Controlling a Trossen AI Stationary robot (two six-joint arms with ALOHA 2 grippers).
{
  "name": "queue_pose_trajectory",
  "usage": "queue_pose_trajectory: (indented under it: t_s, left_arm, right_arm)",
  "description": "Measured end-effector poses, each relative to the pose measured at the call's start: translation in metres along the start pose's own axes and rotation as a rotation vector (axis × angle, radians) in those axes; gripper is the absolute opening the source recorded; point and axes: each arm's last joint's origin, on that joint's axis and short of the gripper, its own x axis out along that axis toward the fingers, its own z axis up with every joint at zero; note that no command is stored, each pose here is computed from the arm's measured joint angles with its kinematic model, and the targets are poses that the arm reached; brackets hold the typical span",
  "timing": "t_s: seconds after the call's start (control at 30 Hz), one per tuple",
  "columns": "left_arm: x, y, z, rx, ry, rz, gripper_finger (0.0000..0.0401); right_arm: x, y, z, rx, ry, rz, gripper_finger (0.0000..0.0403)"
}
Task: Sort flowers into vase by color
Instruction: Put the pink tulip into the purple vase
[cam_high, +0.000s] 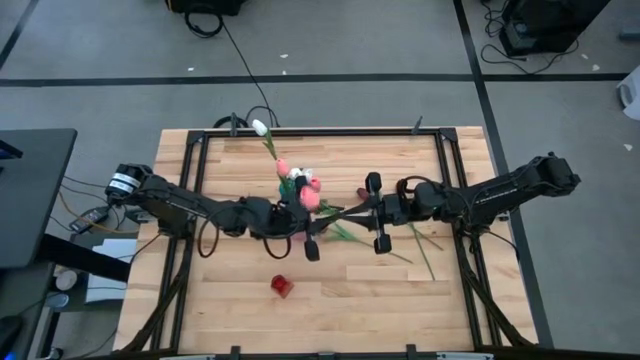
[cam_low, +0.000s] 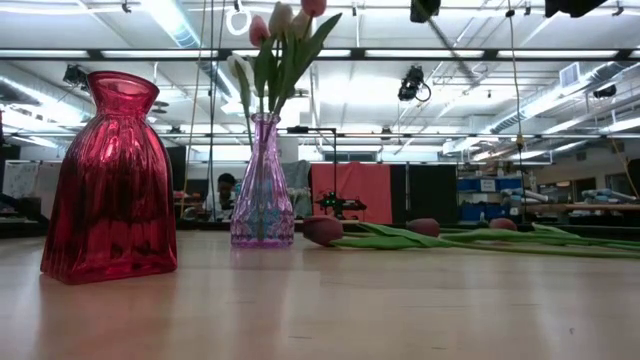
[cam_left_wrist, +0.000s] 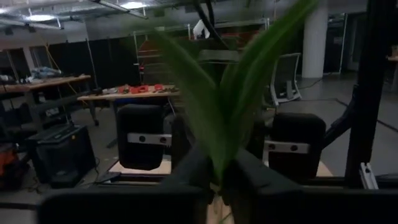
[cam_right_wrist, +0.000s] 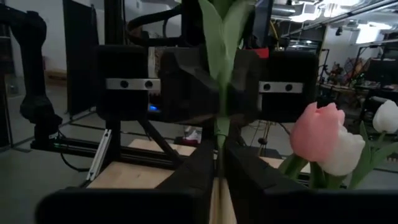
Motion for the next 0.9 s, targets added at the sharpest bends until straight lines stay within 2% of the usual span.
queue_pose_trajectory:
  t_s: [0.07,0.17,0.27,0.43,0.63,0.77,0.9]
  left_arm:
    - [-0.001,-0.002,0.001,0.015,-0.001,-0.005,0.0017]
    - [-0.008,-0.003,0.009,0.035,-0.005,-0.018,0.0025]
    - [-0.023,0.000,0.028,0.033,-0.008,-0.035,0.0037]
    - [-0.060,0.012,0.057,0.061,0.062,-0.079,0.0033]
    - [-0.099,0.025,0.063,0.092,0.249,-0.199,0.0031]
    - [-0.114,0.034,0.062,0.045,0.340,-0.142,0.0031]
    - [-0.119,0.040,0.068,0.027,0.314,-0.092,0.0032]
  right_arm:
    - [0.000,0.000,0.001,0.000,-0.003,-0.001,0.0066]
    - [-0.005,-0.001,0.006,0.001,-0.015,-0.006,0.0086]
    - [-0.016,-0.003,0.016,0.007,-0.010,-0.030,0.0097]
    - [-0.040,-0.008,0.025,0.005,0.084,-0.107,0.0098]
    - [-0.060,-0.009,0.003,0.050,0.157,-0.173,0.0098]
    - [-0.067,-0.009,-0.017,0.073,0.171,-0.235,0.0098]
    - [-0.071,-0.010,-0.033,0.077,0.154,-0.270,0.0098]
